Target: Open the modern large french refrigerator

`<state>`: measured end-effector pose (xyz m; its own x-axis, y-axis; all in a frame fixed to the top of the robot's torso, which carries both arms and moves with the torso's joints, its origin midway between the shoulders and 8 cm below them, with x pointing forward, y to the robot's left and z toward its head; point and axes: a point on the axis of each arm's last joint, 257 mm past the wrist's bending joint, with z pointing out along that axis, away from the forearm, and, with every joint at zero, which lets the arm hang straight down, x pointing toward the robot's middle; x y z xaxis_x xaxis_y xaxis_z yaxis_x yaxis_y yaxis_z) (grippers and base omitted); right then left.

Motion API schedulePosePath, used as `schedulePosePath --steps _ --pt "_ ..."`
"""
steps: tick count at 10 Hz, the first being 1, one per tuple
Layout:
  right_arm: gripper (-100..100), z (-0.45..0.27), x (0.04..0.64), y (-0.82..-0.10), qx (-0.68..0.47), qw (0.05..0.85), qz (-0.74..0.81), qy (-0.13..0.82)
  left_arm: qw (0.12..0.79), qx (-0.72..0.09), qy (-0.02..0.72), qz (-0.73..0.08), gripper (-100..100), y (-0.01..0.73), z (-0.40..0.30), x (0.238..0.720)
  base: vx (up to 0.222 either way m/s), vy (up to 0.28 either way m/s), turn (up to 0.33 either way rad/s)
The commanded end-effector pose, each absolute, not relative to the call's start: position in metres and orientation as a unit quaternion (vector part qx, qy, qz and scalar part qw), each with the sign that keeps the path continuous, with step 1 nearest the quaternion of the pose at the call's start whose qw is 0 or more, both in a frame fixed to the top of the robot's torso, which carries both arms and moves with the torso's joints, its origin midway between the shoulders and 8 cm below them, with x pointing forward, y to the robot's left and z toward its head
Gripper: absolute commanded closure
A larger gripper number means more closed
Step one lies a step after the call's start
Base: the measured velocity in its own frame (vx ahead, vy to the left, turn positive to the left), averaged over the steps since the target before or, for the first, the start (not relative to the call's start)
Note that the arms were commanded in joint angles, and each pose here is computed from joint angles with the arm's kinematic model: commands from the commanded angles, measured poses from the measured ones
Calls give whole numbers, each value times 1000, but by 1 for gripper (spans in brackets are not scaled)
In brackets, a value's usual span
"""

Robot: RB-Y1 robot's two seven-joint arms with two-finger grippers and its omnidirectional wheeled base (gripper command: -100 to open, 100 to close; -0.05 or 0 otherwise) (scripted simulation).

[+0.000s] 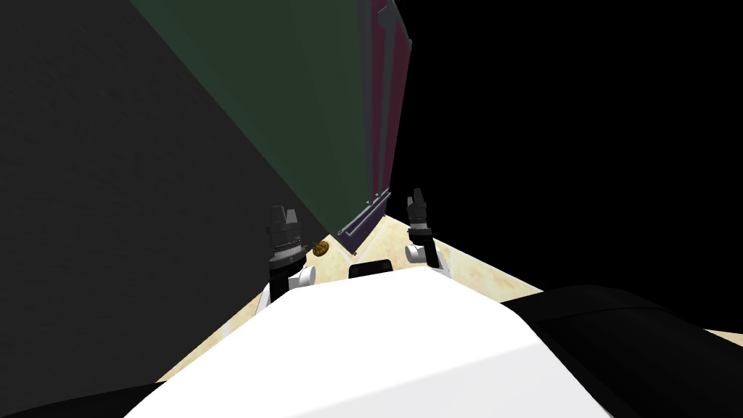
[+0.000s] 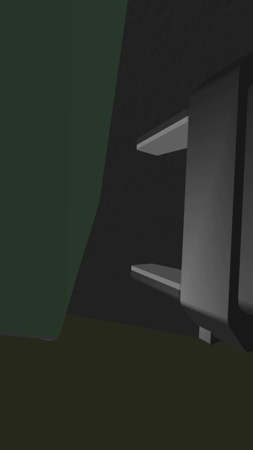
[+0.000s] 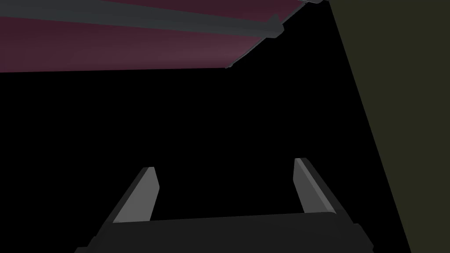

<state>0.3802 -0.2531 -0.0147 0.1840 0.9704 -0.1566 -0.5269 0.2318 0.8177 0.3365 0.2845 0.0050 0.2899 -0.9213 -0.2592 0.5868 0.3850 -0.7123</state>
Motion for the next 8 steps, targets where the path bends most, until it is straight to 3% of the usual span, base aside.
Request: schedulePosePath --steps 1,8 --pt "0 -15 380 -253 315 702 533 351 763 -251 333 -494 0 284 5 337 0 0 0" --pt "0 -15 380 -253 315 702 533 351 763 -251 333 -494 0 284 5 336 0 0 0"
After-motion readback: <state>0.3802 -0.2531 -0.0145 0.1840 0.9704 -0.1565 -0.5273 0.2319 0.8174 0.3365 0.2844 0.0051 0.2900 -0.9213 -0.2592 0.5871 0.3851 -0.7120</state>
